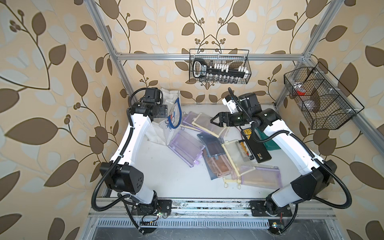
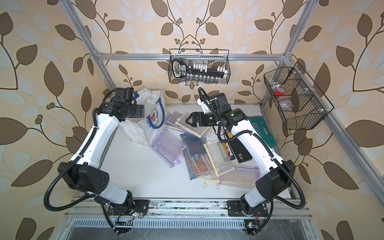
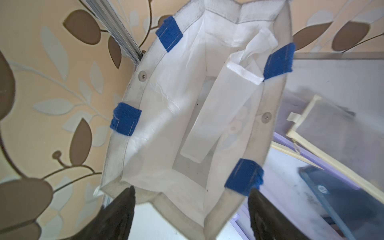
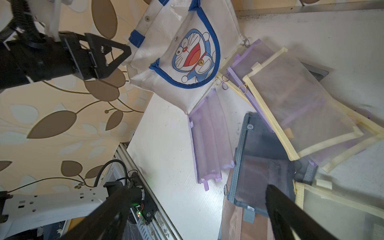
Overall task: Put the pencil pouch into the canvas bag
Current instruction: Place the pencil pouch in the canvas bag.
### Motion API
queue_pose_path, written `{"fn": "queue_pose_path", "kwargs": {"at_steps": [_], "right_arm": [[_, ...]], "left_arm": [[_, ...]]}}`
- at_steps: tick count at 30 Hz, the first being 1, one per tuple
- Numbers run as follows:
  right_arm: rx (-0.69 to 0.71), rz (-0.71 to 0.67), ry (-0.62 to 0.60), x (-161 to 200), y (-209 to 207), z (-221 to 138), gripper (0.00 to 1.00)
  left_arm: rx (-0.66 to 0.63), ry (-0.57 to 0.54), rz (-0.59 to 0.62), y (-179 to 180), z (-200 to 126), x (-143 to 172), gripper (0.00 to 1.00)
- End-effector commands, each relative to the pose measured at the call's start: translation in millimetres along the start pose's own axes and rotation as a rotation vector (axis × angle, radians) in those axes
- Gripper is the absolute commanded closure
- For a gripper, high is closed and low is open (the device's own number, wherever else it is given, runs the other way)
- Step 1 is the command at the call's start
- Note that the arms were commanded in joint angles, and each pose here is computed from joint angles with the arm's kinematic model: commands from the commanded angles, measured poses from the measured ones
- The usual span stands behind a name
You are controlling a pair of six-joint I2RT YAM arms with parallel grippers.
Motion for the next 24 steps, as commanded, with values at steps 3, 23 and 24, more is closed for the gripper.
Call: {"fn": "queue_pose_path", "kwargs": {"at_steps": [3,23,24], "right_arm": [[-0.01,0.02,0.025,1.0,-14.0,23.7,0.0],[0.045,0.117,0.221,75.9,-82.3,74.7,0.02],[0.054,0.117,0.235,79.5,-84.8,75.5,0.02]], "left_arm": [[0.137,0.0,-0.042,-50.2,-60.0,13.0,0.11],[0.565,0.435,-0.187,-192.6,-79.0,203.4,0.13],[0.552,0.454,-0.196,-192.2,-74.0,210.1,0.14]]}}
Point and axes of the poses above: each gripper's point midway between its finger pads, its own z axis out along the fingers, its own y axis along the line the jaws close on, x = y × z, the point moved 4 cm from there along -z, back along the fingers, and after that the axes turned 1 degree about -z, right-handed, at the moved point
